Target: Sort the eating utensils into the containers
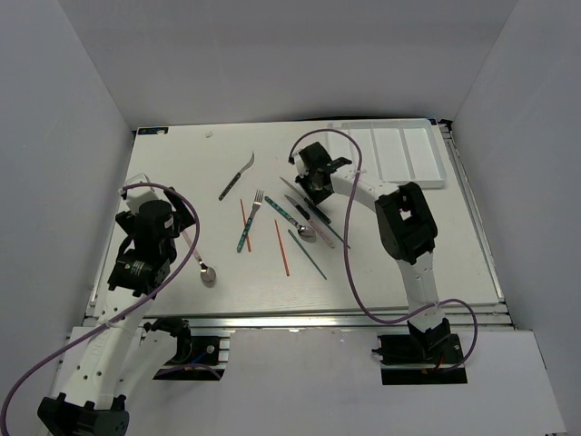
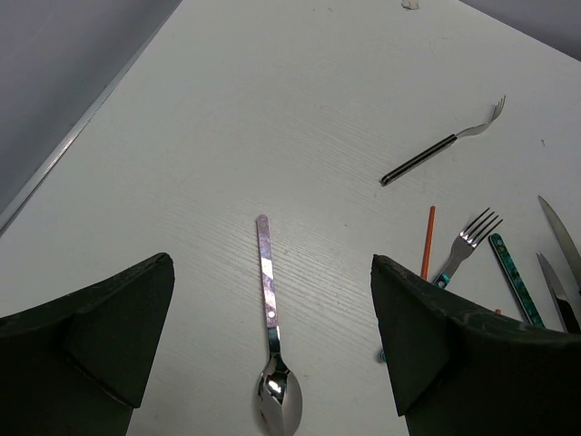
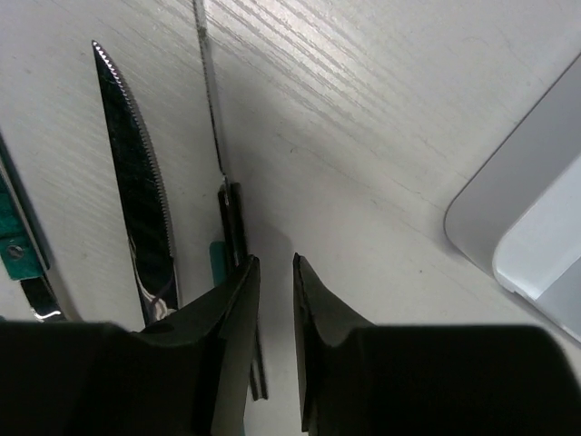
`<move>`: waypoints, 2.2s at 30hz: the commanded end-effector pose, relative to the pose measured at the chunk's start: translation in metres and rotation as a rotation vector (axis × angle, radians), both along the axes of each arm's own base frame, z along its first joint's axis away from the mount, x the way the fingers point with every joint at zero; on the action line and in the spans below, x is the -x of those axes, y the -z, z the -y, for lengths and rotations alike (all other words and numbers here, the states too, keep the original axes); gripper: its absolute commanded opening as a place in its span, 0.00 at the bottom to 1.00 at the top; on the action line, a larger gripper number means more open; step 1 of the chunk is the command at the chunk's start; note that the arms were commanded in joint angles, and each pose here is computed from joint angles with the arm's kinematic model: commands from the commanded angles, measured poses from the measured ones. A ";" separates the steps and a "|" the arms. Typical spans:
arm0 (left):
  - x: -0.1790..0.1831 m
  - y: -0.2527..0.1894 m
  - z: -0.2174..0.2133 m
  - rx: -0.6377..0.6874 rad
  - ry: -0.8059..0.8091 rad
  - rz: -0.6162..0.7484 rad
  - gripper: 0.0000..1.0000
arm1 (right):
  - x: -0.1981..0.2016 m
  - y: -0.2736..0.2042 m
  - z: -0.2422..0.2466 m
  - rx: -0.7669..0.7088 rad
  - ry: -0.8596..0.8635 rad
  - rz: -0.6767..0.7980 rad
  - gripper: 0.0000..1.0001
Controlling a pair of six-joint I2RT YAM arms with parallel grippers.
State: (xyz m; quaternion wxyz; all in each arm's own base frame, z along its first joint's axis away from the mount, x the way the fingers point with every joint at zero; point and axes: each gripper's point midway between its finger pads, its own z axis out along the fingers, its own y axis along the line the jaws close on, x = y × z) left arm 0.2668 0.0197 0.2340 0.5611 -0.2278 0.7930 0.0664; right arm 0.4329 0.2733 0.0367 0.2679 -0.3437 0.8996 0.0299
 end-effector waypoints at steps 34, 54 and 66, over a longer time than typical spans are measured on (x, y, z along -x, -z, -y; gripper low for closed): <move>-0.003 0.000 0.004 0.003 0.029 0.001 0.98 | -0.001 -0.021 -0.034 -0.128 -0.023 0.010 0.32; -0.004 0.001 0.006 0.004 0.037 -0.004 0.98 | -0.017 -0.022 -0.026 -0.095 0.029 0.079 0.00; -0.004 0.001 0.006 0.005 0.038 -0.002 0.98 | -0.097 -0.100 0.049 -0.199 0.399 0.194 0.00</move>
